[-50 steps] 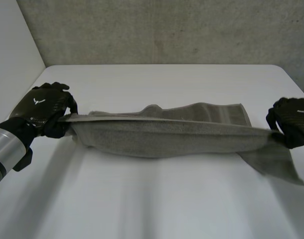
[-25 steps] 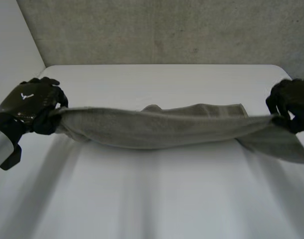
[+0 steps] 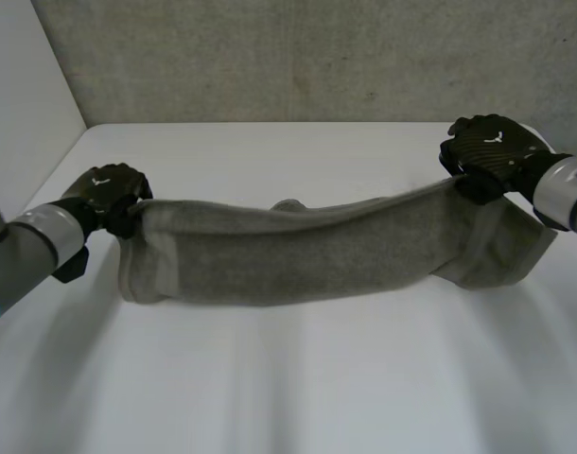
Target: Fold the towel.
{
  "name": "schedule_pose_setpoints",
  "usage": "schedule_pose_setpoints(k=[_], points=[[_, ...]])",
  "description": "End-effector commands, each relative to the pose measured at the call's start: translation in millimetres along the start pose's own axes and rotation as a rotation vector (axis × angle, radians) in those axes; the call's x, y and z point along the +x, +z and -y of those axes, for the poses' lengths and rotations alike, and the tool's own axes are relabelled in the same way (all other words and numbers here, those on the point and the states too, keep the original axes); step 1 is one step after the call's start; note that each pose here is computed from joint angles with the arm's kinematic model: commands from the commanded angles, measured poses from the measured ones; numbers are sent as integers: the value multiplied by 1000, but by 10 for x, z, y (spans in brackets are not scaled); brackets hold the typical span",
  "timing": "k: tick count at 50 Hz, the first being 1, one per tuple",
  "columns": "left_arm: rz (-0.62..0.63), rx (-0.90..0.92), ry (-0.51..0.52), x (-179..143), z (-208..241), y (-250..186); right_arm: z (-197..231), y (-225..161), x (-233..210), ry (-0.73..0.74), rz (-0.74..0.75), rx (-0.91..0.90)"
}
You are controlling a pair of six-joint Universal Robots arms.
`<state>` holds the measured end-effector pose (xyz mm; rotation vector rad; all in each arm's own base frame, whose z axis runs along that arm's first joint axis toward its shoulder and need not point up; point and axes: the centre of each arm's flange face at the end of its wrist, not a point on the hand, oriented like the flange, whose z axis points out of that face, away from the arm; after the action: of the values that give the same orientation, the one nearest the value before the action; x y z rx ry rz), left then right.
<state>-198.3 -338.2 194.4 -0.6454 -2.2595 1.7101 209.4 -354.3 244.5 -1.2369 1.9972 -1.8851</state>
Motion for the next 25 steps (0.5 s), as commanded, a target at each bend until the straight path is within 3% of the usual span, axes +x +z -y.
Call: schedule_pose_setpoints(k=[1, 25], points=[[34, -25, 8, -14, -121, 288, -212, 320, -8, -40, -48, 29], [49, 82, 61, 27, -312, 910, -851, 965, -166, -92, -71, 106]])
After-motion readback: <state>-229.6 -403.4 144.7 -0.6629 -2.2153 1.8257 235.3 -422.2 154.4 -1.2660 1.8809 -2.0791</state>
